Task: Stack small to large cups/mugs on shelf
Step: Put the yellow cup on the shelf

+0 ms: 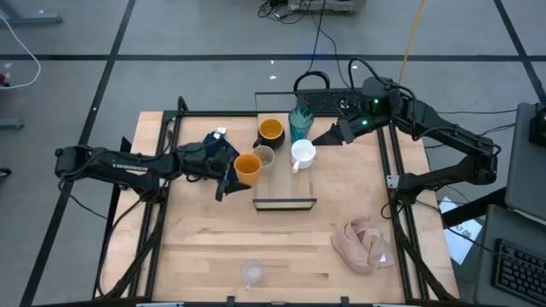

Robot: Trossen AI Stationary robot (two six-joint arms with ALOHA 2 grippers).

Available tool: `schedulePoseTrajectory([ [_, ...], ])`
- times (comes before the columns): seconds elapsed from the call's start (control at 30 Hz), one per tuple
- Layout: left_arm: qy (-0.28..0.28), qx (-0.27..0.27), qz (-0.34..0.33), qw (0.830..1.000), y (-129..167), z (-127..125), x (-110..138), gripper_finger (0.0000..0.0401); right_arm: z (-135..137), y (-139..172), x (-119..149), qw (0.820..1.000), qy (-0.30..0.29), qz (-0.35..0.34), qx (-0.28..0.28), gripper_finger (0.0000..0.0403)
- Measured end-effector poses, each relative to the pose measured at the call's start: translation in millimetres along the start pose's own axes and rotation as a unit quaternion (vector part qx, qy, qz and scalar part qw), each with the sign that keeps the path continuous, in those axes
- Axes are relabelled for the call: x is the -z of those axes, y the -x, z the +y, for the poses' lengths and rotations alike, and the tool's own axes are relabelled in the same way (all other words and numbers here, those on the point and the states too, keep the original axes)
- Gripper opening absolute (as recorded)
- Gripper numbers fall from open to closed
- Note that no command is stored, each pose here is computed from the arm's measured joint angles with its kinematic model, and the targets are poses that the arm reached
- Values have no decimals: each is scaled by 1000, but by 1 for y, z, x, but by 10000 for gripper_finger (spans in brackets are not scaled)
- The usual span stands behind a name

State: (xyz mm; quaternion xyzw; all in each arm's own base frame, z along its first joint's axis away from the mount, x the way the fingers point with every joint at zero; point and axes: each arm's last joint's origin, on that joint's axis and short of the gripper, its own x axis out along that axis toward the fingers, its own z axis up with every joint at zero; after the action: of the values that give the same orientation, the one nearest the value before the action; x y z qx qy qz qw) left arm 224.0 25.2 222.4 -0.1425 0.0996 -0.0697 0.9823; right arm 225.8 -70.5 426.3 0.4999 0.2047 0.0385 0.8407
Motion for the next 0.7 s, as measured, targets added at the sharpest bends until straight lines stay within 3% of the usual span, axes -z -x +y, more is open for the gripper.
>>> schedulePoseTrajectory([
  [0.43, 11, -13, -8, 1000, 7, 1, 29, 305, 0, 0, 0, 1000, -28, 0, 0, 171],
  [0.7, 15, -11, 25, 1000, -14, 6, 49, 303, 0, 0, 0, 999, -38, 0, -1, 171],
])
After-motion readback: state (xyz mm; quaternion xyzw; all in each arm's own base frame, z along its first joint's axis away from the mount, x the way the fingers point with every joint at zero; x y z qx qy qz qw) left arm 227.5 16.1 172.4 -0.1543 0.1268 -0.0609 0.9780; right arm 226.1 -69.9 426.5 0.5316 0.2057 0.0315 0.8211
